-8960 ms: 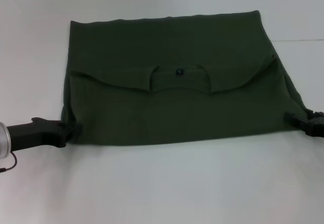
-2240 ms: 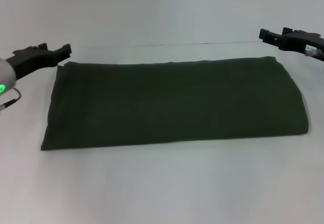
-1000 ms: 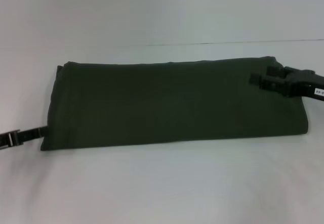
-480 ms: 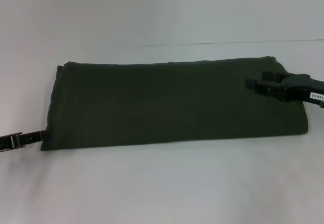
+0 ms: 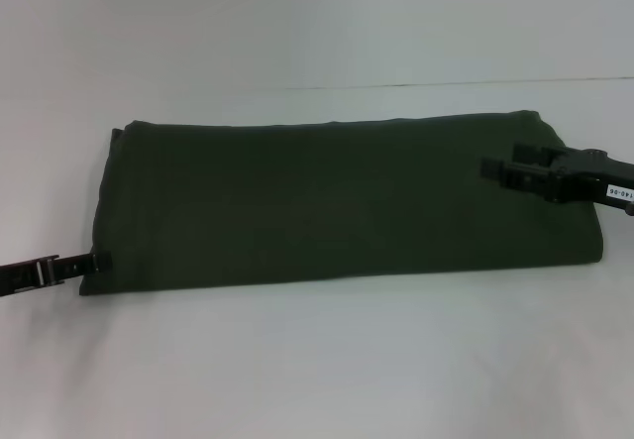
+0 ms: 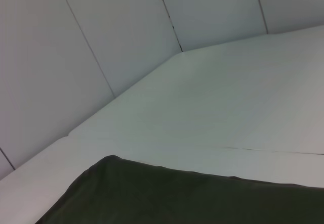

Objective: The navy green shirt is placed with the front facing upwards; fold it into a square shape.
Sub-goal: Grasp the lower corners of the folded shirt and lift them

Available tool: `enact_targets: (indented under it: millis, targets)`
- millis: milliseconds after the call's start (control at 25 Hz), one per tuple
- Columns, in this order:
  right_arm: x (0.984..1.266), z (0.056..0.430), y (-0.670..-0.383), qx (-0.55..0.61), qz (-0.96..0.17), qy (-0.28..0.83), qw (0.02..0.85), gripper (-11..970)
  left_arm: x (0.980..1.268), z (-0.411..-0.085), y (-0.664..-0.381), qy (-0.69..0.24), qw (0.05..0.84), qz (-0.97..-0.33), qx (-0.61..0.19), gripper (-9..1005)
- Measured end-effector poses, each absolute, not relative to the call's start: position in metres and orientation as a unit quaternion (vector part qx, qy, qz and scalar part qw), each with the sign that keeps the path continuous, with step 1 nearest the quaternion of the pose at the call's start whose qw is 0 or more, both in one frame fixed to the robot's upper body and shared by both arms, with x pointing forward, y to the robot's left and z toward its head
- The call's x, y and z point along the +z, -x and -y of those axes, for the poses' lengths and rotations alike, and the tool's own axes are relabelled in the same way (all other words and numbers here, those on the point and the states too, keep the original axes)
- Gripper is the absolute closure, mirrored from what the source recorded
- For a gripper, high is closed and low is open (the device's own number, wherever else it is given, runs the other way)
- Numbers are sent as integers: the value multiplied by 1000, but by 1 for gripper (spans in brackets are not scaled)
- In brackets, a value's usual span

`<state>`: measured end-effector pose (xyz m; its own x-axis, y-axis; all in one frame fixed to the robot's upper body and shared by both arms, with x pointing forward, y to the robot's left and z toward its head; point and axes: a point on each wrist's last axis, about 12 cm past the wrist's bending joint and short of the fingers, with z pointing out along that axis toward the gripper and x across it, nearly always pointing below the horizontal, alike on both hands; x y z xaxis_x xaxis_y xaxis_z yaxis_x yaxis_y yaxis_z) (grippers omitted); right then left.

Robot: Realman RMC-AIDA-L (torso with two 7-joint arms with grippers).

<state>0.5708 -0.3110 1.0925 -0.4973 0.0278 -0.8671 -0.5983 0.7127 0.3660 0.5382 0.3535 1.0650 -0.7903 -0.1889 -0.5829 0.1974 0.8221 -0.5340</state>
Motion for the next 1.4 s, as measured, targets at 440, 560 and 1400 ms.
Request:
enact_targets:
  millis: [440, 560, 1400]
  targets:
    - [1091, 311, -570, 333, -800, 179, 466, 179, 1059, -346, -538, -11, 311, -904, -294, 293]
    - [1091, 310, -570, 333, -800, 179, 466, 179, 1059, -346, -538, -11, 311, -904, -294, 294]
    - [1092, 312, -571, 334, -802, 174, 464, 183, 1055, -339, -544, -21, 315, -907, -278, 858]
